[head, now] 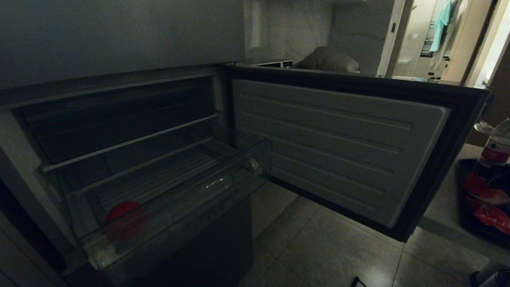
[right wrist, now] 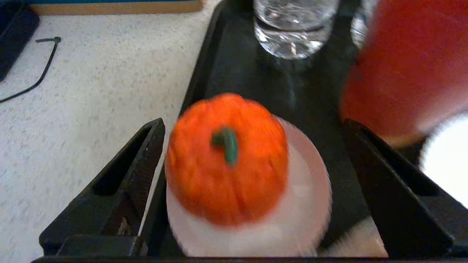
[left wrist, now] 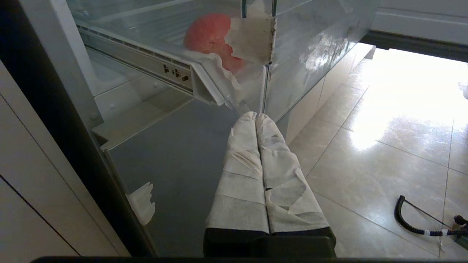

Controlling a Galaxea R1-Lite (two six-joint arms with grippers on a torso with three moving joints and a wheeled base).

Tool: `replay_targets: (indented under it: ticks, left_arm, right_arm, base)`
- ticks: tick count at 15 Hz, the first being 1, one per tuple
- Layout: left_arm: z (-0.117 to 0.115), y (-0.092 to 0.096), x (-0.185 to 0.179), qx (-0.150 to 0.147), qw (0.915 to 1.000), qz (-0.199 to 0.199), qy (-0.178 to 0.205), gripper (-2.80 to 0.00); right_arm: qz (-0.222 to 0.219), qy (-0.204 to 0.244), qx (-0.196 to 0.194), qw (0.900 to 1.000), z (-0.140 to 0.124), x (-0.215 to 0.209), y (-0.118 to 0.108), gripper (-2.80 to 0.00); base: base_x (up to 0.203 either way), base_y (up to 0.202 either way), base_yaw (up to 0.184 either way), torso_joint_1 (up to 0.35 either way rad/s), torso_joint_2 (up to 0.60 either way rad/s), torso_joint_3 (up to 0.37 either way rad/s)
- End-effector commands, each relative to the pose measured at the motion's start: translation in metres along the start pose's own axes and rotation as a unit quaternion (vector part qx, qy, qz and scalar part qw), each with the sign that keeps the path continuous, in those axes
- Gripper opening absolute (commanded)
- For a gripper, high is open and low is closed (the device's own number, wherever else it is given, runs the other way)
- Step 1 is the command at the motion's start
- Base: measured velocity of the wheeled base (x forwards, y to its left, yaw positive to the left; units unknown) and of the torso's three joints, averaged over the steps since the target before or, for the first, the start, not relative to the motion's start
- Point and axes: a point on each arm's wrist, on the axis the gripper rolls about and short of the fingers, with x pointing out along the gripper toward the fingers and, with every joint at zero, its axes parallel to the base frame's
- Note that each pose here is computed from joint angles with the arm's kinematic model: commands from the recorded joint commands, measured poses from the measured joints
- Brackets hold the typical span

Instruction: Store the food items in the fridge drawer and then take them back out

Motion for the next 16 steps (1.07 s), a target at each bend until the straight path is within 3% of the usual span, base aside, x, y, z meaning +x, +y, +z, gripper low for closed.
replay_targets:
  ticks: [1,10,11,16]
  left_arm:
    - [0.0,0.0,0.0,0.0,1.0,0.0,0.0,-2.8]
    - [0.0,0.0,0.0,0.0,1.0,0.0,0.0,-2.8]
    - [0.0,0.0,0.0,0.0,1.0,0.0,0.0,-2.8]
    - [0.0,0.0,0.0,0.0,1.0,0.0,0.0,-2.8]
  right_arm:
    - [0.01,0.005,0.0,1.0,-0.005,0.018,-0.001,0.0]
    - [0.037,0.01,-0.016,0.999,-0.011,0.026,0.001,0.0]
    - [0.037,0.009,-0.018,0.999,-0.011,0.025,0.001,-2.8]
    - [0.042,0.003,-0.019,0.999,-0.006,0.016,0.007,-2.8]
  base:
    - [0.0,0.0,0.0,0.0,0.0,0.0]
    - [0.0,0.0,0.0,0.0,0.0,0.0]
    - [0.0,0.0,0.0,0.0,0.0,0.0]
    - [0.0,0.0,0.0,0.0,0.0,0.0]
